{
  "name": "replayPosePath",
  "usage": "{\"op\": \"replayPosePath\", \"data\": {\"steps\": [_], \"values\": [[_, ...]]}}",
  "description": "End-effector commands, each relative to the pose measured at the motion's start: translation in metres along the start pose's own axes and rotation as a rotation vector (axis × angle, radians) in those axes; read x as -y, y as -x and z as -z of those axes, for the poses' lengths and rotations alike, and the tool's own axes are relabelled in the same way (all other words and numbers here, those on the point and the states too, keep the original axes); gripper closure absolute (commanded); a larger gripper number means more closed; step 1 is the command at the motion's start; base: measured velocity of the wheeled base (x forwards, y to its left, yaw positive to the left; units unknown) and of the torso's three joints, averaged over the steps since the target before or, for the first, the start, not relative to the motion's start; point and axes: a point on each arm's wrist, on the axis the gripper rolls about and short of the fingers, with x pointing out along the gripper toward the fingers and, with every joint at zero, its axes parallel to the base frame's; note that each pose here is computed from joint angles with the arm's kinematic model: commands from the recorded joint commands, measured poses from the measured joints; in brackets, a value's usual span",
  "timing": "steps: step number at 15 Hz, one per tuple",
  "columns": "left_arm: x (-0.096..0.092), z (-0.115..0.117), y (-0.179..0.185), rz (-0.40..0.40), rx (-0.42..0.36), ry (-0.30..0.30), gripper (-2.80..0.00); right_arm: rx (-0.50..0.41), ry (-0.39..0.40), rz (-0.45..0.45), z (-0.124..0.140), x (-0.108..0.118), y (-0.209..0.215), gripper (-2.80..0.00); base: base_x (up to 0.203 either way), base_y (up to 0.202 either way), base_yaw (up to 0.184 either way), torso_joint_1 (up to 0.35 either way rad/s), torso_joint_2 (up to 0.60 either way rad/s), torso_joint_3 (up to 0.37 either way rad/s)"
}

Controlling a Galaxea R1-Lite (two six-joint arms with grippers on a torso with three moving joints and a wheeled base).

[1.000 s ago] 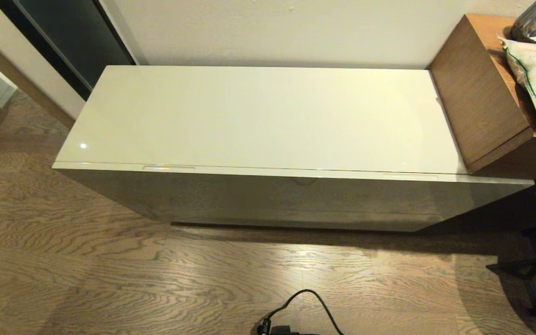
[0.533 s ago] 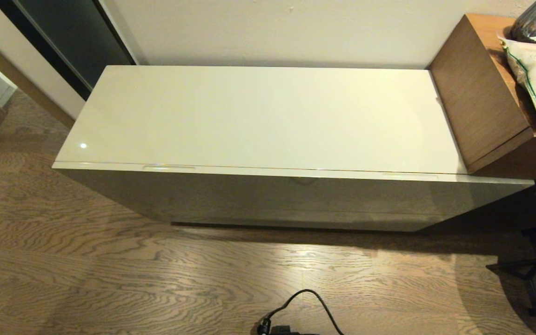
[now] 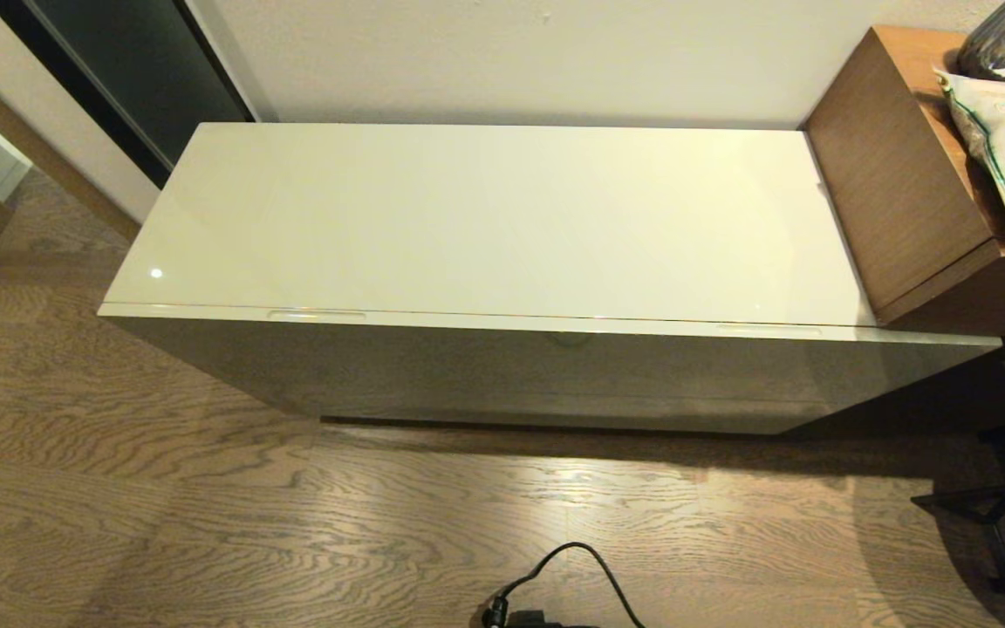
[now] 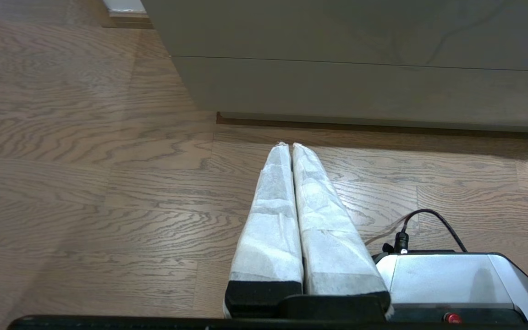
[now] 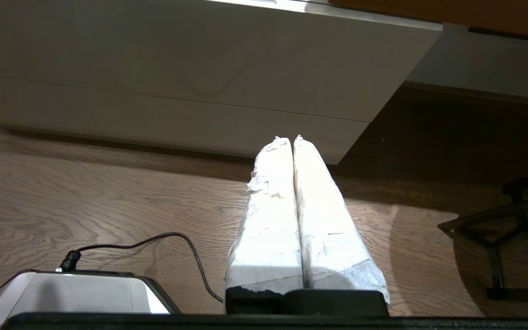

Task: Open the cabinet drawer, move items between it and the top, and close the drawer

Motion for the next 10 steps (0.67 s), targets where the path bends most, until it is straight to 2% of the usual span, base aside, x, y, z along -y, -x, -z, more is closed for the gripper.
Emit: {"op": "replayPosePath", "data": {"steps": [1,10], "values": [[0.0,0.0,0.0,0.0,0.0,0.0,0.0,0.0,0.003,-0.001,0.0001,0.0,0.0,0.0,0.0,0.0,0.0,0.0,0.0,0.0],[0.0,0.0,0.0,0.0,0.0,0.0,0.0,0.001,-0.009,0.001,0.0,0.0001,0.0,0.0,0.0,0.0,0.0,0.0,0.0,0.0]]}}
